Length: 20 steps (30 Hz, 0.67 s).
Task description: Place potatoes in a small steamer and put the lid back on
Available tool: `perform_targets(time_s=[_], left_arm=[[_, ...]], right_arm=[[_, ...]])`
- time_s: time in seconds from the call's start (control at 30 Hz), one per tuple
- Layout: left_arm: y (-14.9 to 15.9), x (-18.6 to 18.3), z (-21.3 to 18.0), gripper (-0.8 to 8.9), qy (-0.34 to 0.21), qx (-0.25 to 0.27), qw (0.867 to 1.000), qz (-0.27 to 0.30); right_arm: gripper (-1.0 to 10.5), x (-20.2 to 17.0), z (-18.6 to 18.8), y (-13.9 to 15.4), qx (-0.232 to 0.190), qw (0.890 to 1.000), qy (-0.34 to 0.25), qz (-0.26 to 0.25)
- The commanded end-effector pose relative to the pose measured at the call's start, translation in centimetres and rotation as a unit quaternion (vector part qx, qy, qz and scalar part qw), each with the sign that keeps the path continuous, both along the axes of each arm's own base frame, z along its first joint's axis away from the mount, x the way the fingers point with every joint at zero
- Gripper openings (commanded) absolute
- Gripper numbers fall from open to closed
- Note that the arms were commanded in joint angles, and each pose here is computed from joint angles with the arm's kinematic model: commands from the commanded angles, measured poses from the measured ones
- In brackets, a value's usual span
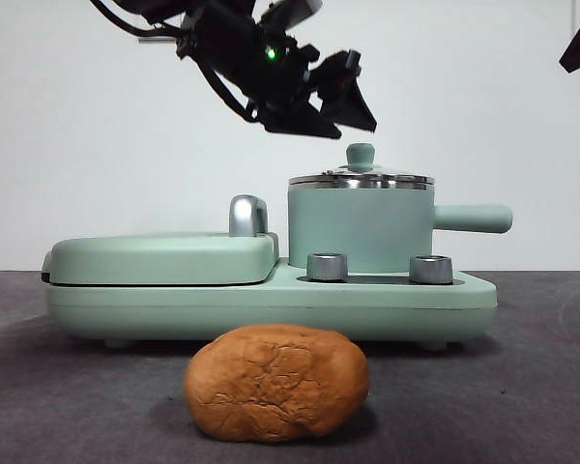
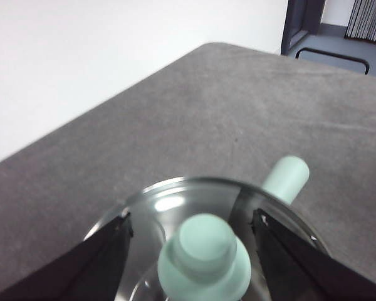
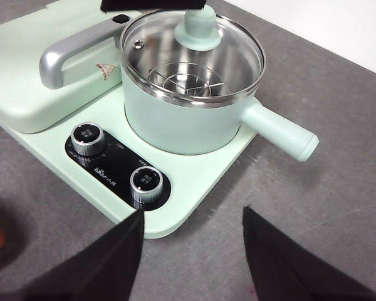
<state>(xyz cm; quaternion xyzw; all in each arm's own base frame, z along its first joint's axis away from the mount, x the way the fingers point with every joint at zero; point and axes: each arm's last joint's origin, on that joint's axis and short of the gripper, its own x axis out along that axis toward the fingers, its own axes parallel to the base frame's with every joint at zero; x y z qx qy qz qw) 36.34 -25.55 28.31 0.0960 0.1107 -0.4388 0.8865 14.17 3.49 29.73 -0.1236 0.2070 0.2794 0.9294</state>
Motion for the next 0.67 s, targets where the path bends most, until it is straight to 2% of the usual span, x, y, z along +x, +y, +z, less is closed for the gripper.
perform_targets(time_s=[0.03,0.67], left_arm=[[-0.9,0.5,-0.3,3.03,-0.003,-0.005,1.0,-0.005],[-1.9,1.0,-1.9,2.96,0.007,0.0,1.0,-0.017]], right_arm=[[2.5,0.0,0.7,0.1,0.009,1.0,-0.008,-0.002],[2.5,0.1,0.7,0.1,0.009,1.0,-0.008,-0.002]])
